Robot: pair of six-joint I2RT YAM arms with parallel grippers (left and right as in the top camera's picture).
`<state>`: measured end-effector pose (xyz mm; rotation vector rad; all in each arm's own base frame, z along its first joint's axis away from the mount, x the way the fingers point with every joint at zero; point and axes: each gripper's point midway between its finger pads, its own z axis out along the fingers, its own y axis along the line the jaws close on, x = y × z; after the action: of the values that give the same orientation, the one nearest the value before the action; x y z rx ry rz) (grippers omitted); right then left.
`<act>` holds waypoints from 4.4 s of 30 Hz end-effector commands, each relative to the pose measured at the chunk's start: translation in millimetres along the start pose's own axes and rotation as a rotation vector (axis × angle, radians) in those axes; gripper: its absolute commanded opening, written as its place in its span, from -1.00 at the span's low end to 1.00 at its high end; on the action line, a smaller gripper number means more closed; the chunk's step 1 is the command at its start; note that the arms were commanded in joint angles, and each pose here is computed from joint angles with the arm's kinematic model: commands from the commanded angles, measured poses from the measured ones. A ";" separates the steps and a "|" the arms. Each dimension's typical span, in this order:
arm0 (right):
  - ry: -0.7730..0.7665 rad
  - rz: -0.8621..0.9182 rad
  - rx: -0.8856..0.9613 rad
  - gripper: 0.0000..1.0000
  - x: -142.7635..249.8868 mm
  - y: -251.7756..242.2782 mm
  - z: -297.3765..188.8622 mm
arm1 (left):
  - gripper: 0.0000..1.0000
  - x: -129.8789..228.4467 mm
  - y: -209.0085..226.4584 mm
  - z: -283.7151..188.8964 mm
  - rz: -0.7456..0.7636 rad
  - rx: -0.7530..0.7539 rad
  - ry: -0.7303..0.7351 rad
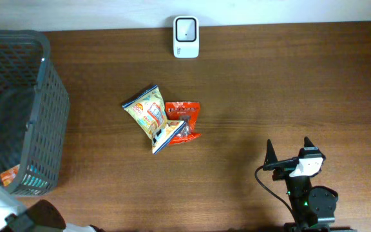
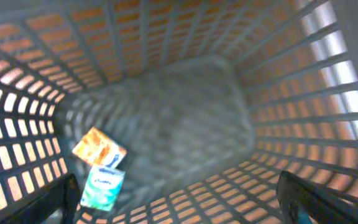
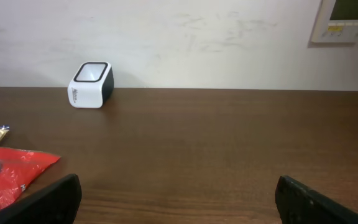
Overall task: Scan the item barcode
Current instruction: 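Reach the left gripper into the basket and grasp the green tissue pack, then carry the green tissue pack out and set it right of the red bag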
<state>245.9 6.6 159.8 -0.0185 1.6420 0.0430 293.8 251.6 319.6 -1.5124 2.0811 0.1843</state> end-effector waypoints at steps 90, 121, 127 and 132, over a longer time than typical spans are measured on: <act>0.005 -0.006 0.018 0.97 3.5 -3.5 0.3 | -1.00 162.2 -219.9 -171.9 0.808 0.992 -0.032; 0.005 -0.006 0.017 0.97 3.5 -3.4 0.3 | 0.77 559.8 -297.6 -3.0 1.469 0.700 0.342; 0.005 -0.006 0.018 0.97 3.5 -3.5 0.3 | 0.77 487.6 -324.8 -78.4 1.382 0.790 0.254; 0.005 -0.006 0.018 0.97 3.5 -3.5 0.3 | 0.71 348.0 -334.8 -162.0 1.159 0.902 0.070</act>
<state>245.9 6.6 159.8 -0.0185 1.6420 0.0430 461.2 -293.8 218.3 0.4555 2.5703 -0.3264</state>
